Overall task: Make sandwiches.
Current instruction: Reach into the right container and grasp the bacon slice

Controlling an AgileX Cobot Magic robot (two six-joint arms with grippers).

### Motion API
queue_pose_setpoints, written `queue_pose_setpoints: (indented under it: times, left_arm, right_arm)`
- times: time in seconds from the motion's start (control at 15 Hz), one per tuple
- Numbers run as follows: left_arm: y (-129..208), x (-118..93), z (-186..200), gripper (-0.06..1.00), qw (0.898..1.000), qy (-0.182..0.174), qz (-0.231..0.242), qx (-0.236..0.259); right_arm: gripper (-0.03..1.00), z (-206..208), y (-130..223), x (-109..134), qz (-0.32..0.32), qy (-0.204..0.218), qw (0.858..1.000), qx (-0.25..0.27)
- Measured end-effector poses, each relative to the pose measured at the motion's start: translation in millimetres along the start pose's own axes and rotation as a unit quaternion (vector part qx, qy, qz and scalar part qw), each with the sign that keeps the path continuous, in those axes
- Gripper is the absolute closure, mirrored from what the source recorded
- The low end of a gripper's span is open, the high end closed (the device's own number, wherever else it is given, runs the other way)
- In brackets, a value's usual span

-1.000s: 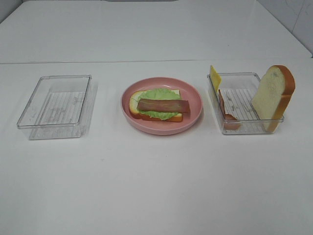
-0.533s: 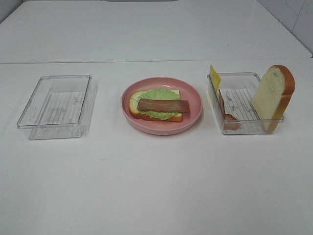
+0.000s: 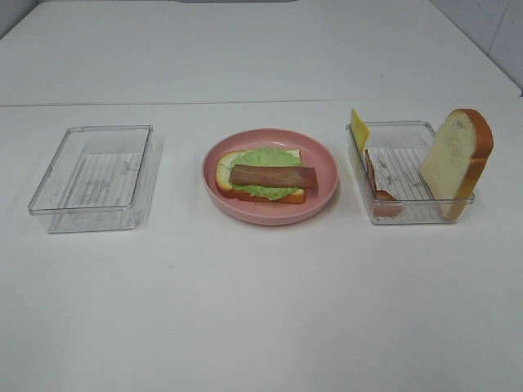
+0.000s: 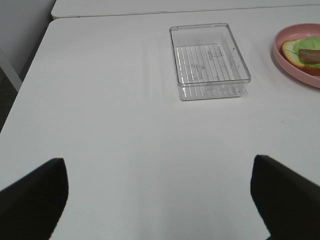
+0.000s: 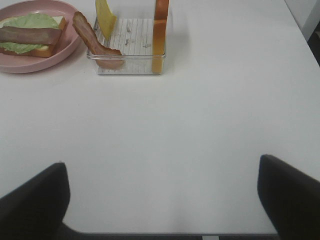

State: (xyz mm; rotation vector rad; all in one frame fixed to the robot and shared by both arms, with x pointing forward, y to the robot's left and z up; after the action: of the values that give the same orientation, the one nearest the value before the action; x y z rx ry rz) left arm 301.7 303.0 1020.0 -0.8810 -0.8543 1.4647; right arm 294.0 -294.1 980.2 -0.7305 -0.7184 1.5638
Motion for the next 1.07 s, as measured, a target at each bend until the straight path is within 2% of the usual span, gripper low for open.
queue_pose_setpoints:
  times: [1.07]
  left_arm:
    - [0.0, 0.0, 0.0, 0.04, 1.000, 0.000, 0.000, 0.000]
  right_arm:
    - [-0.02, 0.0, 0.0, 0.2, 0.000, 0.000, 1.000, 0.000]
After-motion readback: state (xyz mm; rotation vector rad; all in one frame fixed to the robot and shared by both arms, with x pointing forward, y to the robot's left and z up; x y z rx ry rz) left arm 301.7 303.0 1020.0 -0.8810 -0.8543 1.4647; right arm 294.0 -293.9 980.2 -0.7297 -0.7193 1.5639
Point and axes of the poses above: a point on each arm's last joint axis where the gripper is mounted, z pointing back along that axis away from the gripper, x along the wrist's bending axis when the last joint is at zero, y = z × x, the point moved 8 cm from there along -z, pointing out along that axis toward the gripper, and after that the axes turned 4 degrees about z, right-handed, at the moved point
